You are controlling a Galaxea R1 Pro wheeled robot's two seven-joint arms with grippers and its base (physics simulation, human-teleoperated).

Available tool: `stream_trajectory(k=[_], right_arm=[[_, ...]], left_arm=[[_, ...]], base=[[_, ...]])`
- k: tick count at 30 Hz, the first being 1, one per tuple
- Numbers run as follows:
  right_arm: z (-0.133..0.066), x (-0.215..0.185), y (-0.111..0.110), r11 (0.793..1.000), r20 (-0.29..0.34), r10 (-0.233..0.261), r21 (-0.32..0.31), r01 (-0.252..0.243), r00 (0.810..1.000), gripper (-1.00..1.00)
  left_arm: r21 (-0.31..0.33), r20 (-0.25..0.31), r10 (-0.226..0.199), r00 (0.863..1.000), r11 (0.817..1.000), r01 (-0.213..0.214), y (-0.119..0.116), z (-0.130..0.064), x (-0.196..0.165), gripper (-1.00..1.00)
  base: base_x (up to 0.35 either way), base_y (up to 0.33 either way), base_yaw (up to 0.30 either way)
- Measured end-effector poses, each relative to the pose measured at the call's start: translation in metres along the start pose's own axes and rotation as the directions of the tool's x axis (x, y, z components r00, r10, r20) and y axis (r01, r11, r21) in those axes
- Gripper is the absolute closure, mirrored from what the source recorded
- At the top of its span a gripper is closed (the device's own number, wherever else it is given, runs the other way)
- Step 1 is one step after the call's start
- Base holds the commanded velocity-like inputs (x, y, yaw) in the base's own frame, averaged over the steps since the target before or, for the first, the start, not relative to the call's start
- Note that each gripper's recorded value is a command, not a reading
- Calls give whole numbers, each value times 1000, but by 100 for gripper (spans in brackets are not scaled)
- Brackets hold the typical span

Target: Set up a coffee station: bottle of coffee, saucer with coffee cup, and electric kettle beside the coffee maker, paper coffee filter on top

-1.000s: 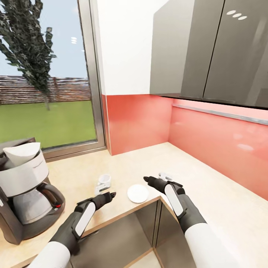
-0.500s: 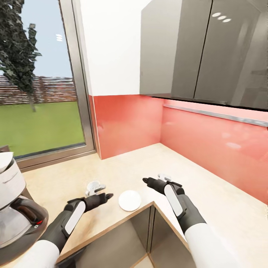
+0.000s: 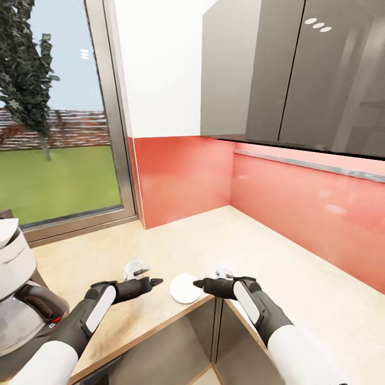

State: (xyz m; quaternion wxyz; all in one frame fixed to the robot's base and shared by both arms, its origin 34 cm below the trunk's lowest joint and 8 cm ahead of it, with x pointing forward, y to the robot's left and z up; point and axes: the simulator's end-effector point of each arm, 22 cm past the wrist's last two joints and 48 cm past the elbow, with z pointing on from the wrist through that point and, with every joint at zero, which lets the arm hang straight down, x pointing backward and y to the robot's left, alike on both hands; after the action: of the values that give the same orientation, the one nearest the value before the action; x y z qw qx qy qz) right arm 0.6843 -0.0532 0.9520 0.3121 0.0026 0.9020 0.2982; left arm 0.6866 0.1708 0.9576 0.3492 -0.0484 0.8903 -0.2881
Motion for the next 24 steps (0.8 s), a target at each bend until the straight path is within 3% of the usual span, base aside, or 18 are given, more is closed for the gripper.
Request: stream_trajectory(k=[14, 16, 18, 24], right_arm=[[-2, 6, -19, 1000, -14, 8, 25, -8, 1000, -100], [-2, 15, -25, 1000, -30, 8, 28, -7, 1000, -100], [2, 22, -19, 1000, -47, 3, 15, -2, 999, -100], [1, 8, -8, 1000, -13, 5, 9, -5, 1000, -100]], left_arm=[[4, -8, -7, 1000, 1000, 7, -1, 1, 7, -100], [20, -17, -32, 999, 999, 32, -3, 3, 14, -100], [33, -25, -46, 999, 998, 47, -4, 5, 17, -100], [18, -2, -23, 1000, 1000, 23, -5, 1, 7, -100]], base=[[136, 0, 0], [0, 0, 0], [0, 0, 0], [0, 0, 0]])
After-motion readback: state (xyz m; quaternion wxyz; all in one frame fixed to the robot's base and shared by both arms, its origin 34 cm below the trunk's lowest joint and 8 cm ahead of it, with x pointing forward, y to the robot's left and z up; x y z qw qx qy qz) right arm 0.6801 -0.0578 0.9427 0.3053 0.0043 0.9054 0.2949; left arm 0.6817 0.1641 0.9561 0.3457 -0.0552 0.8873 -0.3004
